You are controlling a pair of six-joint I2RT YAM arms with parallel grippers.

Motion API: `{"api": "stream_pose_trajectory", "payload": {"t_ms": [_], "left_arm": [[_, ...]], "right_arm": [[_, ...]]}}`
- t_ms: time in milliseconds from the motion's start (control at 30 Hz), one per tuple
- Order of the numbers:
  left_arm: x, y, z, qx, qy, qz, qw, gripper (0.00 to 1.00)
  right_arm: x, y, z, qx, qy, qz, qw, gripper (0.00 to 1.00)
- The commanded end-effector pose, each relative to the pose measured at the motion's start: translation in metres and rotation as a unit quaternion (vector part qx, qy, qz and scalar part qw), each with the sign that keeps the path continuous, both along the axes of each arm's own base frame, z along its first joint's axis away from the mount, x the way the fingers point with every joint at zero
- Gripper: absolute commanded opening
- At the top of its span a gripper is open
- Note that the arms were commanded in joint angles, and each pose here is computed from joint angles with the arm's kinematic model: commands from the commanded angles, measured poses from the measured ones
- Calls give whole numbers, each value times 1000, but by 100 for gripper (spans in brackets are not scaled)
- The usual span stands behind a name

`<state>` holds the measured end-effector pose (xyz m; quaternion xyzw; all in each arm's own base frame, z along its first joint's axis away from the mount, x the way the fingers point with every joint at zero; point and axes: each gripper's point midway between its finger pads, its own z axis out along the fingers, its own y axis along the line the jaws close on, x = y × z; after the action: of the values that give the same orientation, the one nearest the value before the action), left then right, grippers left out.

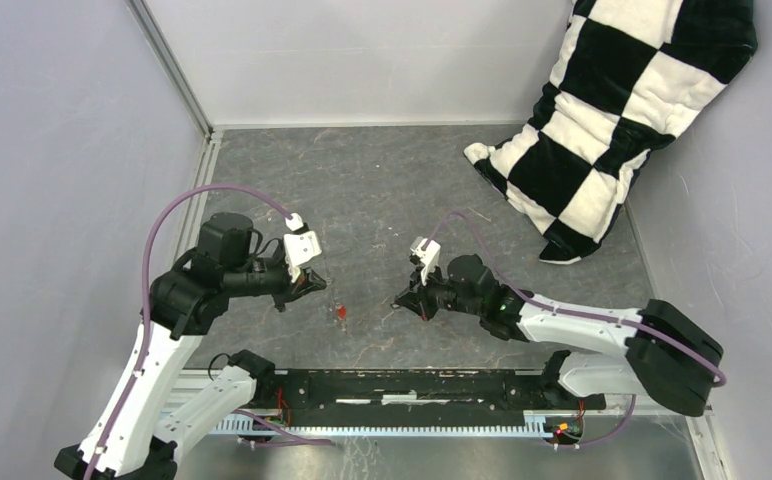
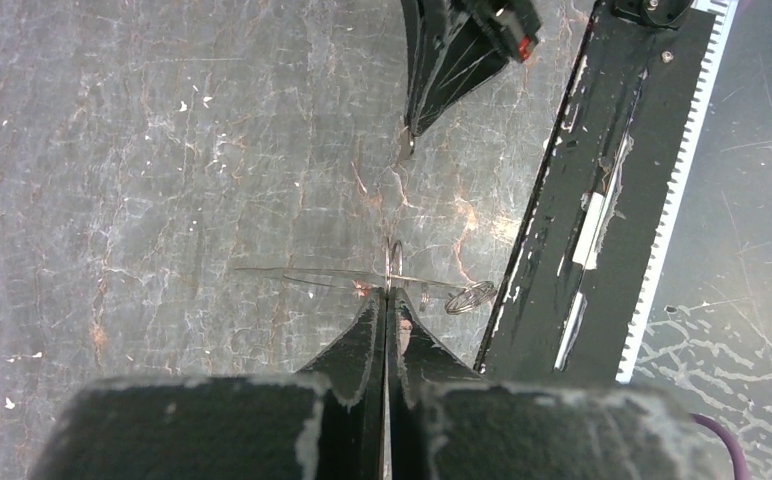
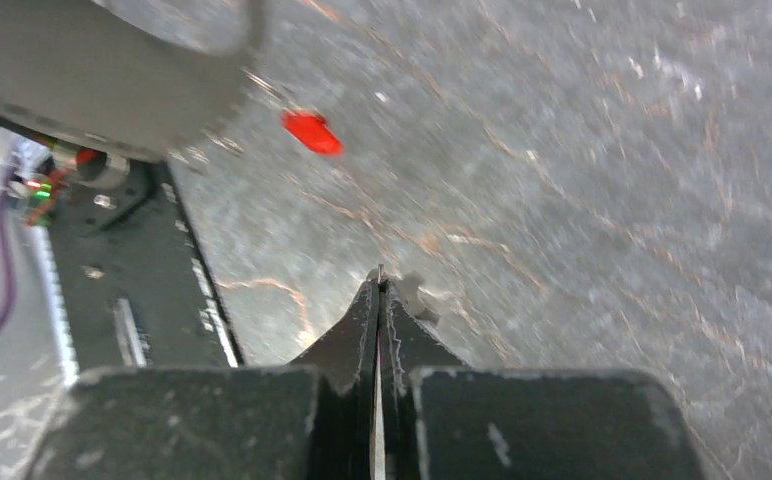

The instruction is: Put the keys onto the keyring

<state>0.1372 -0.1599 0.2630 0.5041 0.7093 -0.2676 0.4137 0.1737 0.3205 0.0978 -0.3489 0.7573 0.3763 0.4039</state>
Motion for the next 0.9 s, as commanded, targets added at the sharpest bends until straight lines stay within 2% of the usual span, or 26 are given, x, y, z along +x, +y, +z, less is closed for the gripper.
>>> {"api": "stream_pose_trajectory", "payload": {"t_ms": [0, 333, 867], "left_arm": [[6, -7, 2, -19, 10, 7, 1000, 2], [12, -6, -1, -17, 25, 31, 999, 2], [11, -7, -2, -22, 42, 42, 998, 2]], "right_arm": [[-7, 25, 75, 49, -48, 18, 997, 0], [-24, 62, 172, 82, -111, 22, 990, 0], [-24, 92, 202, 98, -130, 4, 987, 0]]}}
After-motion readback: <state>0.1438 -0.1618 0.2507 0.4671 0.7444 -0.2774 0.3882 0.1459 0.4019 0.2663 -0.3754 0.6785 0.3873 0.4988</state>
